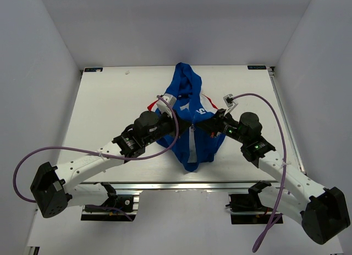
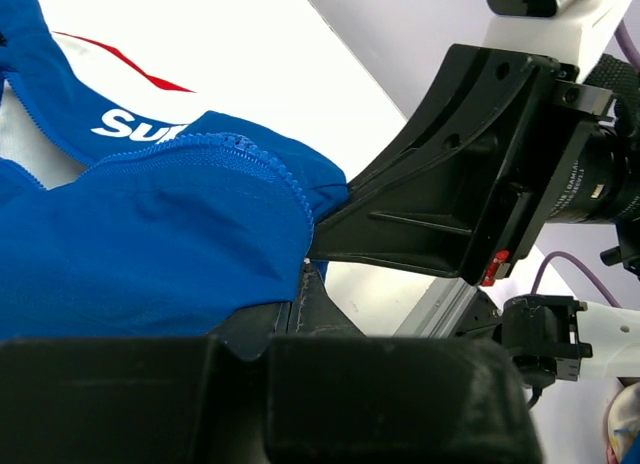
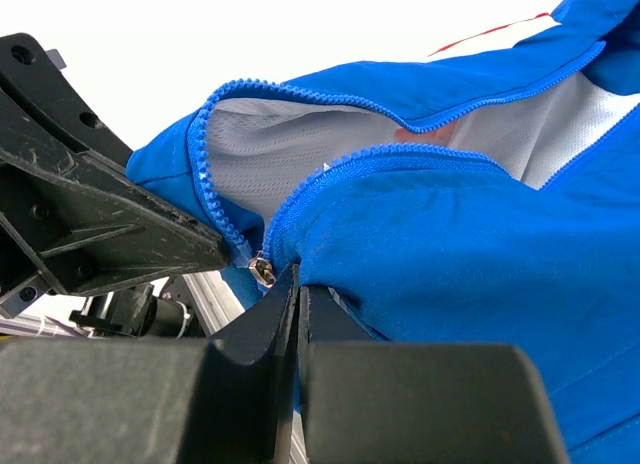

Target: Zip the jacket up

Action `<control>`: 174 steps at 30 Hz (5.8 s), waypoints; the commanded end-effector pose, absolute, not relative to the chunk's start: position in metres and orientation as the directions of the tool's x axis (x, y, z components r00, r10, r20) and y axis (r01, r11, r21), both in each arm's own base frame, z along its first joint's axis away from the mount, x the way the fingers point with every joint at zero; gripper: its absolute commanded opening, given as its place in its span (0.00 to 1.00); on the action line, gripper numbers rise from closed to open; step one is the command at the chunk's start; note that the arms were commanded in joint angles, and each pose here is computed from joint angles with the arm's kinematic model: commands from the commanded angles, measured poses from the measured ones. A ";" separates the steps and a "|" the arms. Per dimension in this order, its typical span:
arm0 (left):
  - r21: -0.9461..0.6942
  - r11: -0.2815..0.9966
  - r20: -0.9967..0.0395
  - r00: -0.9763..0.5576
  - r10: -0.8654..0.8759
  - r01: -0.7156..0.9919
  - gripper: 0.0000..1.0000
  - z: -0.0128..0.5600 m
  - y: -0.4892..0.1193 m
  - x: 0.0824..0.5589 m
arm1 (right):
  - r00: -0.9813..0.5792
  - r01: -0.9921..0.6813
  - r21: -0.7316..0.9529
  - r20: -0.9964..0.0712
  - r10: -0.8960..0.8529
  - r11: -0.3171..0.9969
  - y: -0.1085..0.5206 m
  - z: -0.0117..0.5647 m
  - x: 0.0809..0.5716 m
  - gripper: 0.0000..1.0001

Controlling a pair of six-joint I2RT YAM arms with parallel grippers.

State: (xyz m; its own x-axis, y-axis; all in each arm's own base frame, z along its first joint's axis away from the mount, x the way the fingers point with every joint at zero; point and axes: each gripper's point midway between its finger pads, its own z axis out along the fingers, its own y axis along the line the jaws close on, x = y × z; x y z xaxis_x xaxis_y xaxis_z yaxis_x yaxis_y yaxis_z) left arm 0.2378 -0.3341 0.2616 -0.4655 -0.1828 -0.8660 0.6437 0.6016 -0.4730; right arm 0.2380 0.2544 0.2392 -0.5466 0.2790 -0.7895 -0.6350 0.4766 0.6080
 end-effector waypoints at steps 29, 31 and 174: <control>-0.412 0.598 -0.837 -0.545 0.050 0.687 0.00 0.200 -0.329 0.212 | -0.537 -0.664 0.625 -0.781 0.319 0.411 0.259 0.304 0.241 0.00; -0.414 0.578 -0.837 -0.544 0.062 0.703 0.00 0.198 -0.329 0.207 | -0.530 -0.658 0.616 -0.788 0.313 0.433 0.257 0.307 0.246 0.00; -0.636 0.720 -0.361 -0.932 0.042 0.279 0.00 0.133 -0.320 0.153 | -0.349 -0.435 -0.178 -0.871 -0.347 0.883 0.275 0.152 0.188 0.00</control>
State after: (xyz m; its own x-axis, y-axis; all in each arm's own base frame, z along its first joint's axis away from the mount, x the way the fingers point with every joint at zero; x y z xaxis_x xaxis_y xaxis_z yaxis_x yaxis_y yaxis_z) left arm 0.1693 -0.3198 0.1298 -0.9222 -0.0405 -0.3846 0.2352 0.7307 -0.6409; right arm 0.1669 0.2742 0.1222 -0.4523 -0.3395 -0.8248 -0.4316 0.8926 -0.1307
